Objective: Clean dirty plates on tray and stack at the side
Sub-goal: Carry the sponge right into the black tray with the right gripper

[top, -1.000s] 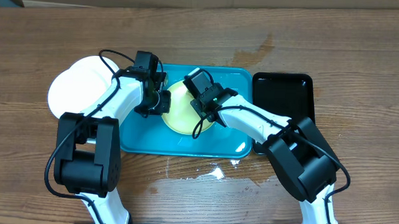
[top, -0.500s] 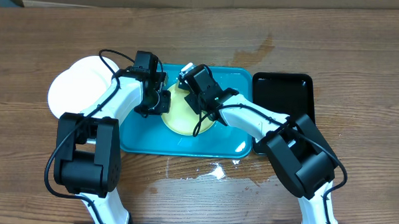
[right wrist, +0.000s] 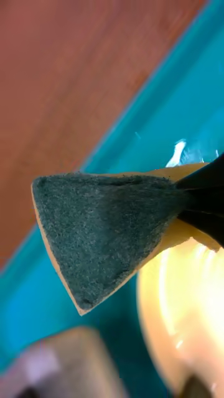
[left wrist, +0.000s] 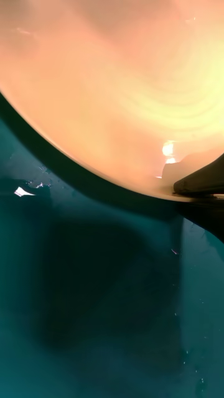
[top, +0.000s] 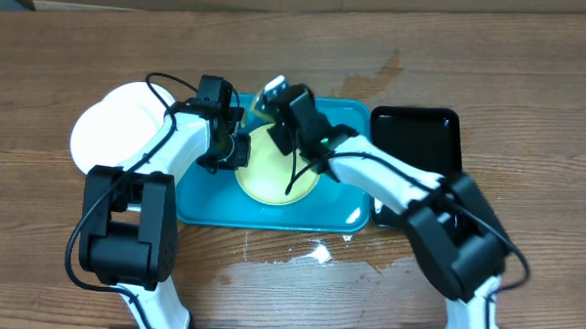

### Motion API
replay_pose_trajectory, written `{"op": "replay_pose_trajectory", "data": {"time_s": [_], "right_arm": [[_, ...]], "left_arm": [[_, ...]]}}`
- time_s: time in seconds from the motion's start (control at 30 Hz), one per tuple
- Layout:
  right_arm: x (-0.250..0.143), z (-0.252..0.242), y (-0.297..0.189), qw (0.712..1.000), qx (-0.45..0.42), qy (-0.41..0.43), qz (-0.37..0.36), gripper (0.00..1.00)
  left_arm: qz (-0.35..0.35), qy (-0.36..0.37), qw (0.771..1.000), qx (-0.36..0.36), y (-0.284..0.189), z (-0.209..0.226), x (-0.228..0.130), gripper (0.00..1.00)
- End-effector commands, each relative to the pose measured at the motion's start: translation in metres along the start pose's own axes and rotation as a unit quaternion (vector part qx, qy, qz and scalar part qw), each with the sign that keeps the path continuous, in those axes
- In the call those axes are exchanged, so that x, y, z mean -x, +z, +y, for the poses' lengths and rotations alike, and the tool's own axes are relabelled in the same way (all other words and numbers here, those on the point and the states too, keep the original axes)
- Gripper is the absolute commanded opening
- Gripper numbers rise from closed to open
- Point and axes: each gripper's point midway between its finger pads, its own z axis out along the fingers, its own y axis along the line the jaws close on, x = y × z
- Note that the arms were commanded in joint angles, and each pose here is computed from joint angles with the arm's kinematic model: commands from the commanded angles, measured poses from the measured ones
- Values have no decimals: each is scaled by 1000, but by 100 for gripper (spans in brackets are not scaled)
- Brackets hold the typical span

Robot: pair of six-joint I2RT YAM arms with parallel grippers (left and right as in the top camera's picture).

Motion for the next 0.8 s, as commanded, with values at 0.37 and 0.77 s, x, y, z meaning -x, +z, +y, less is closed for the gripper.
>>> {"op": "replay_pose_trajectory", "data": {"time_s": [0.37,0.77], "right_arm": [[18,-161,-140,972,-109,208,4,4],[-130,-183,-144,902,-101,360,215,4]], "left_arm": [[28,14,999,32,12,14,-16,4],[27,14,999,32,12,14,-15,4]]}}
